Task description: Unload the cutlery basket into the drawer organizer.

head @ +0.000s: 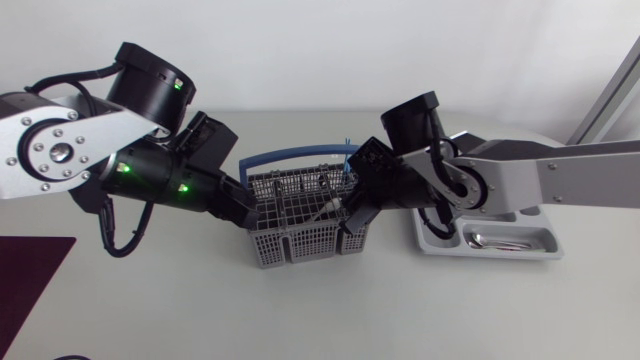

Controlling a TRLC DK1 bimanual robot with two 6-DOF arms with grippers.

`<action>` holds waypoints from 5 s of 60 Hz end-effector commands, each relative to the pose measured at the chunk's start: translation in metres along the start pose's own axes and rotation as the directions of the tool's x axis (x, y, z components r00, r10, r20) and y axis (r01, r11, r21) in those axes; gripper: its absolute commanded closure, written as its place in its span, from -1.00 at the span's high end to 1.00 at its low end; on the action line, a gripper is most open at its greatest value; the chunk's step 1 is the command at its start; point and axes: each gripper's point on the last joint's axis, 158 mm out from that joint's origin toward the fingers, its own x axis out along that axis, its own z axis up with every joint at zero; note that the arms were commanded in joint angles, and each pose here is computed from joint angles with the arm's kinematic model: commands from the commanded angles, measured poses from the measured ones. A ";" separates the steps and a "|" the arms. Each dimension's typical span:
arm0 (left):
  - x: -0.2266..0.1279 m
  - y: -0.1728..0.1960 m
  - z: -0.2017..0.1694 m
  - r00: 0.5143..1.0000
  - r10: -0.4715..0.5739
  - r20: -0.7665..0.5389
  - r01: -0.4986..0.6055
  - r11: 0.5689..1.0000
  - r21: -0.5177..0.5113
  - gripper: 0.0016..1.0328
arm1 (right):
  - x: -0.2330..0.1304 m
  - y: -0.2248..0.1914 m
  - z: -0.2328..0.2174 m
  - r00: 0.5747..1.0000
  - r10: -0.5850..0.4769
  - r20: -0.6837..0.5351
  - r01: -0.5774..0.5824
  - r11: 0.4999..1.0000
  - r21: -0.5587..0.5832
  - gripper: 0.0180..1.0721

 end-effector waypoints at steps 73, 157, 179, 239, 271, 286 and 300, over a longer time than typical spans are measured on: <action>-0.006 0.010 -0.013 0.999 0.024 0.031 -0.024 1.000 0.001 -0.64 | -0.032 0.008 -0.005 1.000 -0.018 0.014 0.017 0.998 0.055 -0.75; -0.023 0.007 -0.004 0.996 0.030 0.080 -0.030 1.000 0.006 -0.64 | -0.001 0.017 -0.026 0.974 -0.015 -0.226 0.050 0.987 0.154 -0.86; -0.025 0.009 -0.009 0.996 0.036 0.079 -0.036 0.999 0.002 -0.64 | -0.027 0.024 -0.005 0.994 -0.010 -0.108 0.027 0.988 0.155 -0.88; -0.004 -0.008 0.008 0.995 0.001 0.099 -0.005 0.999 0.045 -0.64 | -0.071 0.024 -0.009 0.983 0.008 0.181 -0.035 0.989 0.147 -0.88; -0.007 -0.028 0.058 0.988 -0.047 0.147 0.038 0.997 0.066 -0.63 | -0.096 0.027 -0.028 0.944 0.002 0.329 -0.039 0.994 0.105 -0.88; -0.025 -0.071 0.063 0.938 -0.345 0.012 0.341 0.930 0.138 -0.62 | -0.095 0.032 -0.036 0.945 0.027 0.326 -0.057 0.995 0.084 -0.88; -0.021 -0.120 0.049 0.888 -0.437 -0.140 0.459 0.829 0.320 -0.06 | -0.093 0.033 -0.039 0.947 0.033 0.319 -0.060 0.995 0.075 -0.88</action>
